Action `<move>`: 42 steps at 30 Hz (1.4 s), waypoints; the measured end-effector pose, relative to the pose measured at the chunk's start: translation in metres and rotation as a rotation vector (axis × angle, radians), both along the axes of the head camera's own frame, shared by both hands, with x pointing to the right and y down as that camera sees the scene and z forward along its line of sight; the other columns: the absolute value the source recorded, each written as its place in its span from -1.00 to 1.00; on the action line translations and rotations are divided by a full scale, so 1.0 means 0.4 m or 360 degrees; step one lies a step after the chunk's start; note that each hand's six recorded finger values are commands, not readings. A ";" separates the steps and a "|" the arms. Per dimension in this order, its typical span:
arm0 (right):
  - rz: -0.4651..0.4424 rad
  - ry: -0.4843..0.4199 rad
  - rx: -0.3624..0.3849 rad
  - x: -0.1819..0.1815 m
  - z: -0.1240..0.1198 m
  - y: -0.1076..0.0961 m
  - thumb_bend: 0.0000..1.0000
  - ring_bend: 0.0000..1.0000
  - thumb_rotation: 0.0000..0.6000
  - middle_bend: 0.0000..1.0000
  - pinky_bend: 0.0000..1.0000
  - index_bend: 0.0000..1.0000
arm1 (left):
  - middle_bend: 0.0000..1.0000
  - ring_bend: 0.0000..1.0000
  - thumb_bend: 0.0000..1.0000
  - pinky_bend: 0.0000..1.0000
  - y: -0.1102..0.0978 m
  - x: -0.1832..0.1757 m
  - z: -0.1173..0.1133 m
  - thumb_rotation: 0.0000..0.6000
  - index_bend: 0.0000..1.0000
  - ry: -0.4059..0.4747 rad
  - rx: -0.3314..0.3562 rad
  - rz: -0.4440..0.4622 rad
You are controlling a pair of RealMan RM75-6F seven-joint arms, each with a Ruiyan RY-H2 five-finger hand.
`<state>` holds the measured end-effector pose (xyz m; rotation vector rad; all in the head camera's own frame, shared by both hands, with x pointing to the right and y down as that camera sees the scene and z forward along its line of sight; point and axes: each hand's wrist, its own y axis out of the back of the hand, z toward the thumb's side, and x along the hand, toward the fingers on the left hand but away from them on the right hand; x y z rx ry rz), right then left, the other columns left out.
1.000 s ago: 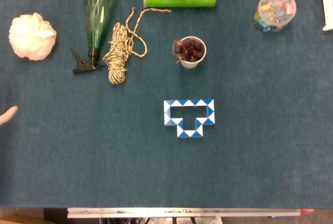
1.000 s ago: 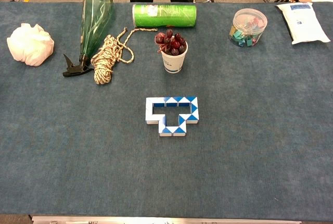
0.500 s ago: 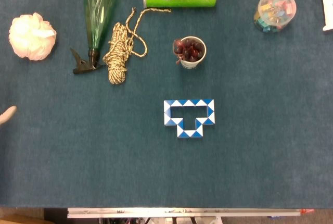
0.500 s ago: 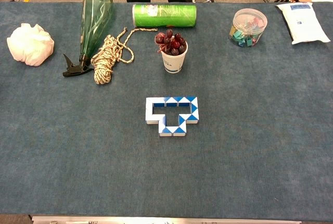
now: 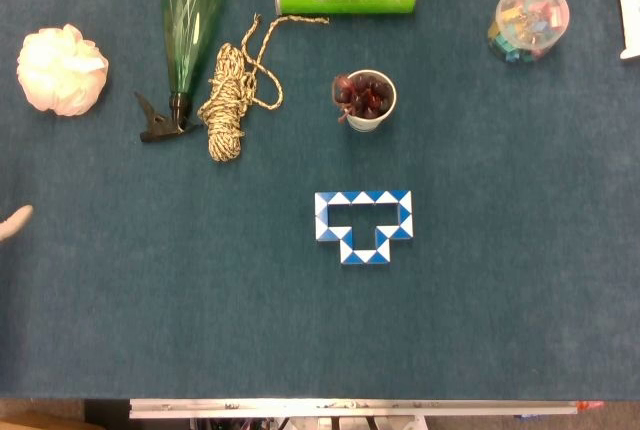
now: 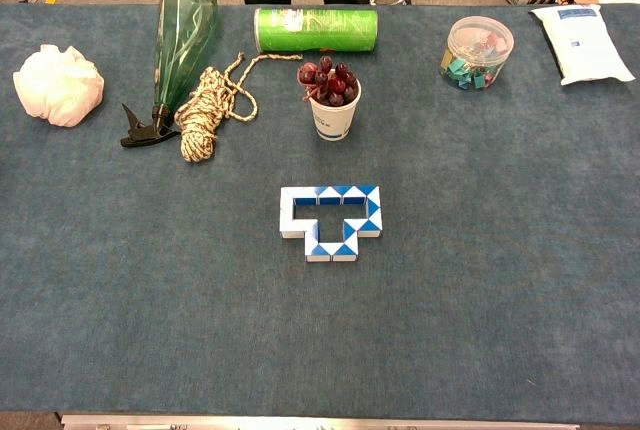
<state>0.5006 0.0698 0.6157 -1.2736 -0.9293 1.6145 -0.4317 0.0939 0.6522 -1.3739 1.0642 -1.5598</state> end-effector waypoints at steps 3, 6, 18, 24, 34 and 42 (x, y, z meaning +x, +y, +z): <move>0.0002 0.0005 0.0001 0.001 0.000 0.000 -1.00 -1.00 1.00 -1.00 -1.00 -1.00 | -1.00 -1.00 -1.00 -1.00 -0.001 -0.002 0.000 -0.59 -1.00 -0.0005 -0.0001 -0.0007; 0.0002 0.0006 0.0001 0.001 0.000 0.000 -1.00 -1.00 1.00 -1.00 -1.00 -1.00 | -1.00 -1.00 -1.00 -1.00 -0.001 -0.005 0.002 -0.54 -1.00 -0.0014 -0.0006 -0.0015; -0.0013 -0.0001 0.0009 -0.002 0.001 -0.002 -1.00 -1.00 1.00 -1.00 -1.00 -1.00 | -1.00 -1.00 -1.00 -1.00 0.002 -0.005 0.001 -0.44 -1.00 -0.0024 -0.0002 -0.0014; -0.0017 0.0004 0.0006 -0.002 0.002 -0.002 -1.00 -1.00 1.00 -1.00 -1.00 -1.00 | -1.00 -1.00 -1.00 -1.00 0.000 -0.003 0.000 -0.41 -1.00 -0.0026 0.0000 -0.0011; -0.0061 0.0006 0.0007 -0.009 0.003 -0.002 -1.00 -1.00 1.00 -1.00 -1.00 -1.00 | -1.00 -1.00 -1.00 -1.00 -0.005 0.010 -0.008 0.02 -1.00 0.0022 0.0065 0.0054; -0.0084 -0.0014 0.0002 -0.012 0.004 -0.001 -0.47 -1.00 1.00 -1.00 -1.00 -1.00 | -1.00 -1.00 -1.00 -1.00 -0.005 0.009 -0.007 0.20 -1.00 0.0014 0.0066 0.0052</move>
